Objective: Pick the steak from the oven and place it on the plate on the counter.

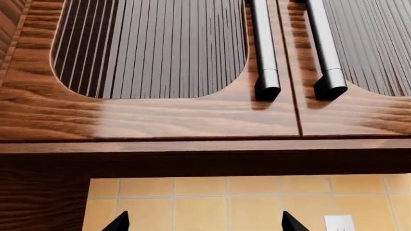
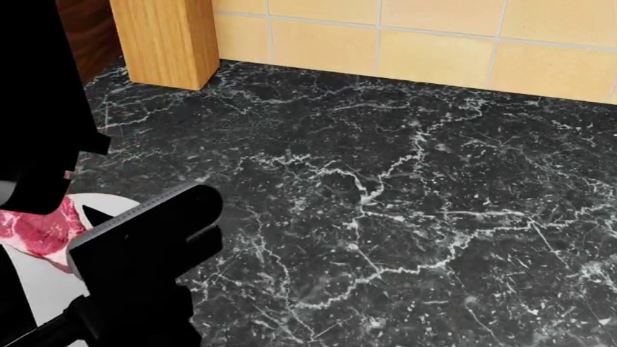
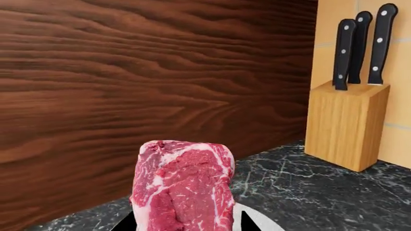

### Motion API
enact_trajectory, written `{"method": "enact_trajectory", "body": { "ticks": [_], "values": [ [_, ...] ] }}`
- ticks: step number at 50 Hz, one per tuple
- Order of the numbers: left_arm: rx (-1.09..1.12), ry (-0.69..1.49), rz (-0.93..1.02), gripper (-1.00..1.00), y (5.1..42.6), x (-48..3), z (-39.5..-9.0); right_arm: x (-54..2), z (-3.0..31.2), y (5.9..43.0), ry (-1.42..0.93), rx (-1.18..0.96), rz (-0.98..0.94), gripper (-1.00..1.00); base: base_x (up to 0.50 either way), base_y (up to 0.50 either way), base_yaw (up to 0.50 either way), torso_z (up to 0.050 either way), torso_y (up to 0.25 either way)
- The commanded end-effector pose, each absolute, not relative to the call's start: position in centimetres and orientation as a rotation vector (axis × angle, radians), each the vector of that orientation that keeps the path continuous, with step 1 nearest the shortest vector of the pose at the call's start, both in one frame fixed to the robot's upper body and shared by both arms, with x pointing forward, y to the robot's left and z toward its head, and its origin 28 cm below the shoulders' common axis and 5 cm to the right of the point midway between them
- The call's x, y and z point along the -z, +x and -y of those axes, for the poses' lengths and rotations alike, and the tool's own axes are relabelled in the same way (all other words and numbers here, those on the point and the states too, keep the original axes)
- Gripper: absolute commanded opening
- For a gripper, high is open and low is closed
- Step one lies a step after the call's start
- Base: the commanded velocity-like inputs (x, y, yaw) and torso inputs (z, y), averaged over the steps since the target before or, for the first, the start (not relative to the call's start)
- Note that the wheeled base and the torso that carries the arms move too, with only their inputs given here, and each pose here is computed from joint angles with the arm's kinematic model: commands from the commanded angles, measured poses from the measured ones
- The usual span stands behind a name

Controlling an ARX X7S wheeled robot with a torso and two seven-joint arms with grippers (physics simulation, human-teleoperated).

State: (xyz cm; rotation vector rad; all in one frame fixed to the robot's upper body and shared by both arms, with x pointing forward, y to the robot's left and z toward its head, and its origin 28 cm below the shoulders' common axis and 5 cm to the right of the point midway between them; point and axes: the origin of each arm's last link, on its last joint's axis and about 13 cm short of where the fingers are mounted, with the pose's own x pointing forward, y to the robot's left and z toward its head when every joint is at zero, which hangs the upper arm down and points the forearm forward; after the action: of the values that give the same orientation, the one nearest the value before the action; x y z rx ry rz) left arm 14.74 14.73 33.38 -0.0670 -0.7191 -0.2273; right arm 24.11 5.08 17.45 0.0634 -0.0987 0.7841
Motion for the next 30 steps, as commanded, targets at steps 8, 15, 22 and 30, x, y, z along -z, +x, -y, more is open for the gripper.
{"method": "enact_trajectory", "body": {
  "ticks": [8,15,22,30],
  "values": [
    [0.228,-0.067,0.718,1.0,14.8,-33.3,-14.7,-15.4,-5.7,25.2,0.069,-0.77,-0.006,-1.0,0.0,0.0,0.0,0.0,0.001],
    [0.226,-0.073,0.718,1.0,14.8,-33.2,-14.7,-15.6,-5.9,25.2,0.052,-0.765,-0.053,-1.0,0.0,0.0,0.0,0.0,0.0],
    [0.223,-0.085,0.716,1.0,14.8,-33.0,-14.8,-16.7,-6.4,24.7,-0.077,-0.783,-0.016,-1.0,0.0,0.0,0.0,0.0,0.0],
    [0.222,-0.09,0.719,1.0,14.9,-33.0,-14.9,-18.5,-6.9,23.7,-0.151,-0.8,0.068,-1.0,0.0,0.0,0.0,0.0,0.0]
  ]
}}
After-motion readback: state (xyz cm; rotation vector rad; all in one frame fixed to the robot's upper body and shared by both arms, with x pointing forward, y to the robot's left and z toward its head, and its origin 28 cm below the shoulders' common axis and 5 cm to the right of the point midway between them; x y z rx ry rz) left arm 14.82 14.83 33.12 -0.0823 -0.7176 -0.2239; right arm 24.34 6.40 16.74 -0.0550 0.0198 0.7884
